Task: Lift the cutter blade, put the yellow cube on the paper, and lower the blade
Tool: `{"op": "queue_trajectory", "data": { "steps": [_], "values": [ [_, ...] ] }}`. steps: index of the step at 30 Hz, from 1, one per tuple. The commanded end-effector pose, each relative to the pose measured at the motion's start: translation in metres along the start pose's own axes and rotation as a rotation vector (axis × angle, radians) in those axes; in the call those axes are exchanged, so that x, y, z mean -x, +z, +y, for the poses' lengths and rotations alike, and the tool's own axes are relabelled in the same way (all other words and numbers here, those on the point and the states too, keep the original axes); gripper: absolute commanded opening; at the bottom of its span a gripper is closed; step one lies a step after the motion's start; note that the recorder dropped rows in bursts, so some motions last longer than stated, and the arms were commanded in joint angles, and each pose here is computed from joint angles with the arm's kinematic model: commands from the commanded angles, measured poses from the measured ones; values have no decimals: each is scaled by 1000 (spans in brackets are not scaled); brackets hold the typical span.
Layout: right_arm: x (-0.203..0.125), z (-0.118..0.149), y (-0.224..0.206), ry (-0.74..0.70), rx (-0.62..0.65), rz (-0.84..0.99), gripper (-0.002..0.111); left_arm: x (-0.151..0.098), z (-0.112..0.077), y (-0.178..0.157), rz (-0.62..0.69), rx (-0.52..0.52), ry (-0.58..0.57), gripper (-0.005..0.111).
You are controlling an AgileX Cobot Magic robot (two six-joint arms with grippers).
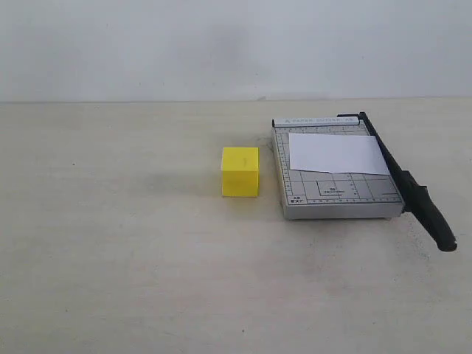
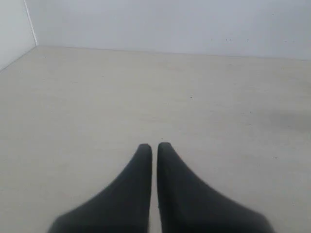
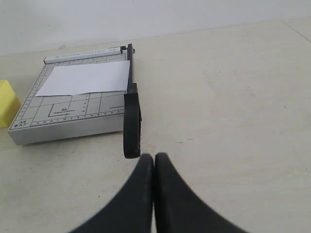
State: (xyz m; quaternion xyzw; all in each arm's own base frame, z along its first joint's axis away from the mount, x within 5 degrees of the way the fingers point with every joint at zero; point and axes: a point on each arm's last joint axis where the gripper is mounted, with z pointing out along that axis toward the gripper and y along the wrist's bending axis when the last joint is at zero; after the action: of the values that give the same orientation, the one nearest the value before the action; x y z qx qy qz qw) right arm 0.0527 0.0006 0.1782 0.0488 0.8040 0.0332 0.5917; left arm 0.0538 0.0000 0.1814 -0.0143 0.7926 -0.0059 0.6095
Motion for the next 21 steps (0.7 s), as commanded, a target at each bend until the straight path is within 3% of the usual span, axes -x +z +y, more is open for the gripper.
{"op": "queue_trajectory", "data": {
  "steps": [1, 6, 13, 17, 18, 21],
  "values": [
    [1, 0, 0, -3, -2, -9, 0, 2, 0, -1, -14, -7, -1, 4],
    [2, -1, 0, -31, -7, -20, 0, 2, 0, -1, -14, -7, -1, 4],
    [7, -4, -1, -410, -58, -71, 0, 2, 0, -1, -14, -7, -1, 4],
    [12, -3, -1, -465, -62, -126, 0, 2, 0, -1, -14, -7, -1, 4],
    [16, -1, -2, -412, -50, -173, 0, 2, 0, -1, -14, -7, -1, 4],
    [29, 3, -5, 135, 52, -321, 0, 2, 0, -1, -14, -7, -1, 4]
  ]
}}
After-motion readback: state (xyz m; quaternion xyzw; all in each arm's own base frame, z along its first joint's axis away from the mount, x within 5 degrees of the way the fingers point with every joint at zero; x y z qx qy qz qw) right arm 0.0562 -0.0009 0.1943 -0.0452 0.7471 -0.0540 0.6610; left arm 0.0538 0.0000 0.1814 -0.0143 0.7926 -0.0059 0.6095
